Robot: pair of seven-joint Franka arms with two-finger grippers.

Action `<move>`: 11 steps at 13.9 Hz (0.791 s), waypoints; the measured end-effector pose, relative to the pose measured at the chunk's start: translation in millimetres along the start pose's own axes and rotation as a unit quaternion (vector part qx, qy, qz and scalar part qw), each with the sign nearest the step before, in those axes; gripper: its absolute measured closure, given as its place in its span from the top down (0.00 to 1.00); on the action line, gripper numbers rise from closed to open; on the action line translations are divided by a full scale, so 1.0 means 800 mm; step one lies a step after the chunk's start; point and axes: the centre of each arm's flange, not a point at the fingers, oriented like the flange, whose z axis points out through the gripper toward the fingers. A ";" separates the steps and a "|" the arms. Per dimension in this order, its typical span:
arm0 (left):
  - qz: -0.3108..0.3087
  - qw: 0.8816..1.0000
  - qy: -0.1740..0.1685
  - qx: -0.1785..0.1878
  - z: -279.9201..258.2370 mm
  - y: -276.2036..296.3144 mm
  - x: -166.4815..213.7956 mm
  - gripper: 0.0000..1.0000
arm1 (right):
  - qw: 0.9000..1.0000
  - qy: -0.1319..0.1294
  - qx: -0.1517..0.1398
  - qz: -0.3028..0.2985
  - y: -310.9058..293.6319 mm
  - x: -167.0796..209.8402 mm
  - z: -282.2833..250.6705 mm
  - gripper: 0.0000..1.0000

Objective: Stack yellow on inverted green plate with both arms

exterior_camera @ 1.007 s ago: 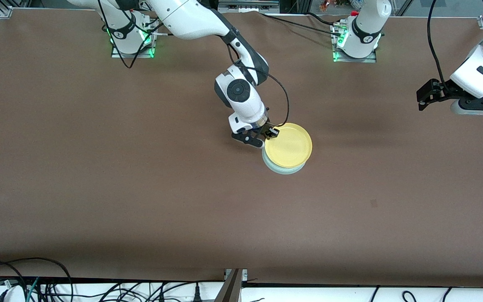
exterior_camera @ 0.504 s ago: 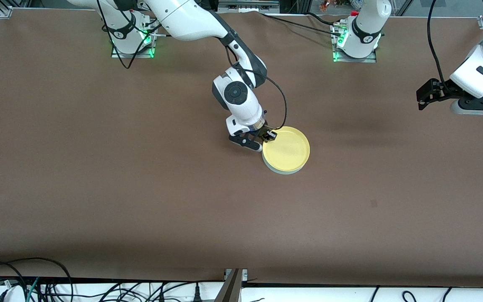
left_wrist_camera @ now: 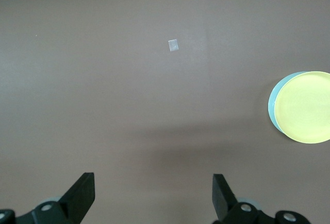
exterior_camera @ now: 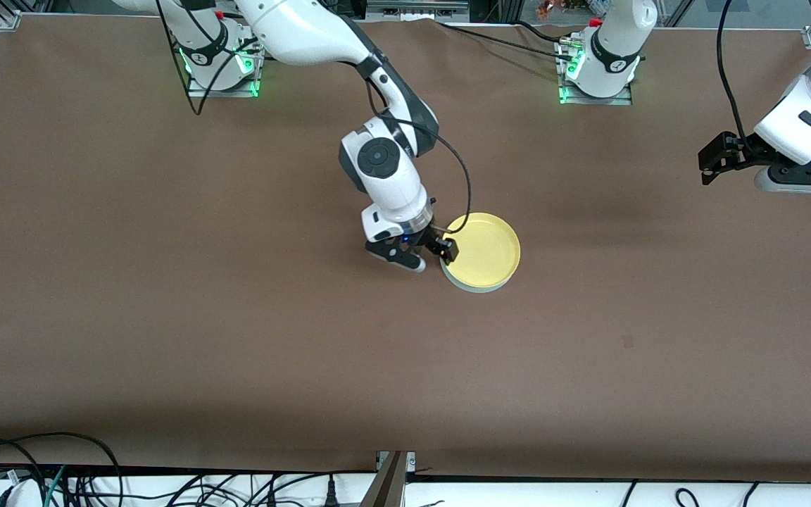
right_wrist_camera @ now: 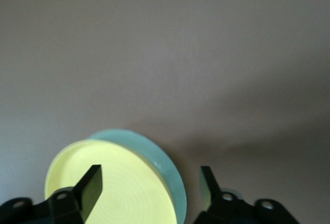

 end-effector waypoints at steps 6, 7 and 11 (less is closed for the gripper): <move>0.000 1.000 0.000 0.000 0.000 0.001 0.000 1.00 | 0.998 -0.017 -0.067 -0.005 0.046 0.119 -0.201 1.00; 0.000 1.000 -0.001 0.000 0.000 0.001 0.000 1.00 | 0.996 -0.031 -0.080 -0.016 0.063 0.135 -0.234 1.00; 0.004 1.000 -0.003 0.000 0.000 0.006 -0.001 1.00 | 0.992 -0.079 -0.085 -0.049 0.157 0.205 -0.359 1.00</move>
